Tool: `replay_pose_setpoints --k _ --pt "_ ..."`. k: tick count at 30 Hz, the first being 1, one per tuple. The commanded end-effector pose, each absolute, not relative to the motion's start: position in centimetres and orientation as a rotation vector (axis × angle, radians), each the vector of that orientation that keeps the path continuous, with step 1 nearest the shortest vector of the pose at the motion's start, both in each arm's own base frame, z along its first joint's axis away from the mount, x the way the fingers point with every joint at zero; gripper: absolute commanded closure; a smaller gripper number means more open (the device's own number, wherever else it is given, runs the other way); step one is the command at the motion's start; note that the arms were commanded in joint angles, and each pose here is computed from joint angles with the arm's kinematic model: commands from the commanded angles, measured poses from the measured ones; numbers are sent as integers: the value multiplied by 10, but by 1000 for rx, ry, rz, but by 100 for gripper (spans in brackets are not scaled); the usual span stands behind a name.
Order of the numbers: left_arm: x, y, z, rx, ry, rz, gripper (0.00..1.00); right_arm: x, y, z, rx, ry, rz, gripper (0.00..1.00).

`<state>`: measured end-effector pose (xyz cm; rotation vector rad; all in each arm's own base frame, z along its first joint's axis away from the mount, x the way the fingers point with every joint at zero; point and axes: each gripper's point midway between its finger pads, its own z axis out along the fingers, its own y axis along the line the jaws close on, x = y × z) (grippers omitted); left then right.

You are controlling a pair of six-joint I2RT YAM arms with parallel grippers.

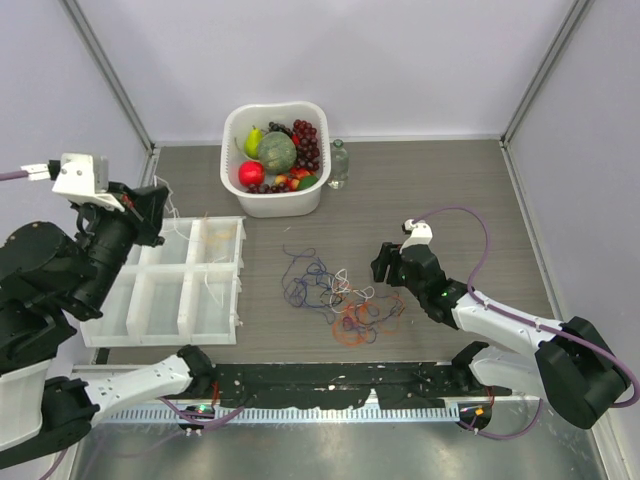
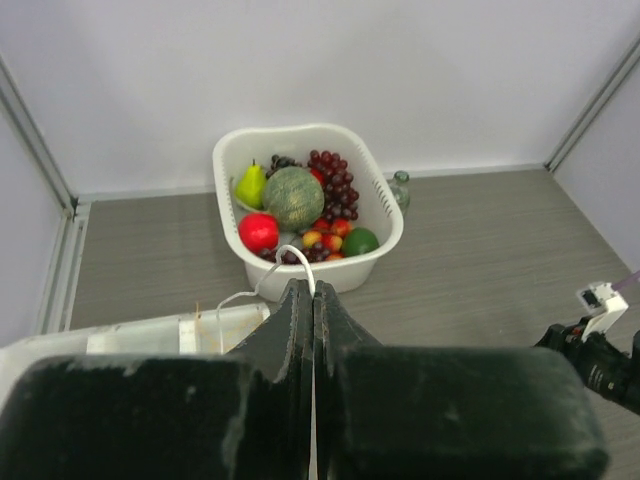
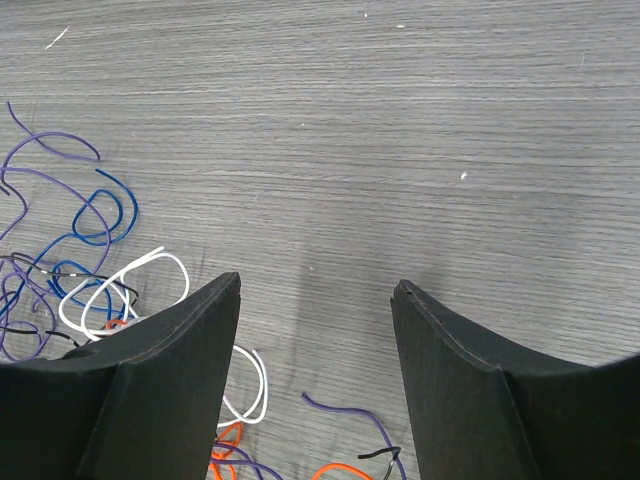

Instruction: Untangle the cables

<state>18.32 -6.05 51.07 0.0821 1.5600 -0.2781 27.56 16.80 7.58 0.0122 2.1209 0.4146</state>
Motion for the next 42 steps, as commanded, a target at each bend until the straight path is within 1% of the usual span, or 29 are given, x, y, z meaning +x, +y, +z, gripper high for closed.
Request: replay_pose_setpoints --k 1,7,10,13,16,20,24,26,29,32,34,38,40,42 --pt "184 -54 478 29 1624 -248 100 283 170 90 16 2062 435 33" --pt "182 -54 421 -36 1769 -226 100 284 171 88 14 2069 435 33" --pt "186 -51 373 -95 1854 -150 100 285 172 88 15 2071 432 32" --pt "191 -47 314 -195 1917 -63 100 284 172 86 12 2075 434 33" --pt "198 -44 263 -254 1936 33 100 283 173 86 10 2075 443 33" --pt "212 -51 221 -274 1956 81 100 283 173 86 8 2078 447 33" --pt "231 -60 175 -334 2087 17 100 282 173 86 10 2078 451 33" --pt "239 -63 164 -377 2128 -64 100 281 173 86 7 2077 454 33" --pt "252 -65 155 -408 2128 -140 99 281 173 88 4 2069 455 32" --pt "259 -64 140 -437 2163 -150 95 280 173 88 6 2067 460 33" --pt "264 -68 131 -443 2190 -182 88 280 174 89 4 2066 469 33" --pt "265 -57 113 -521 2224 -117 84 280 174 88 -2 2069 466 33" --pt "261 -52 105 -570 2235 -96 73 279 176 88 -6 2069 474 32" --pt "255 -48 103 -610 2237 -85 65 279 176 87 -9 2069 475 33"
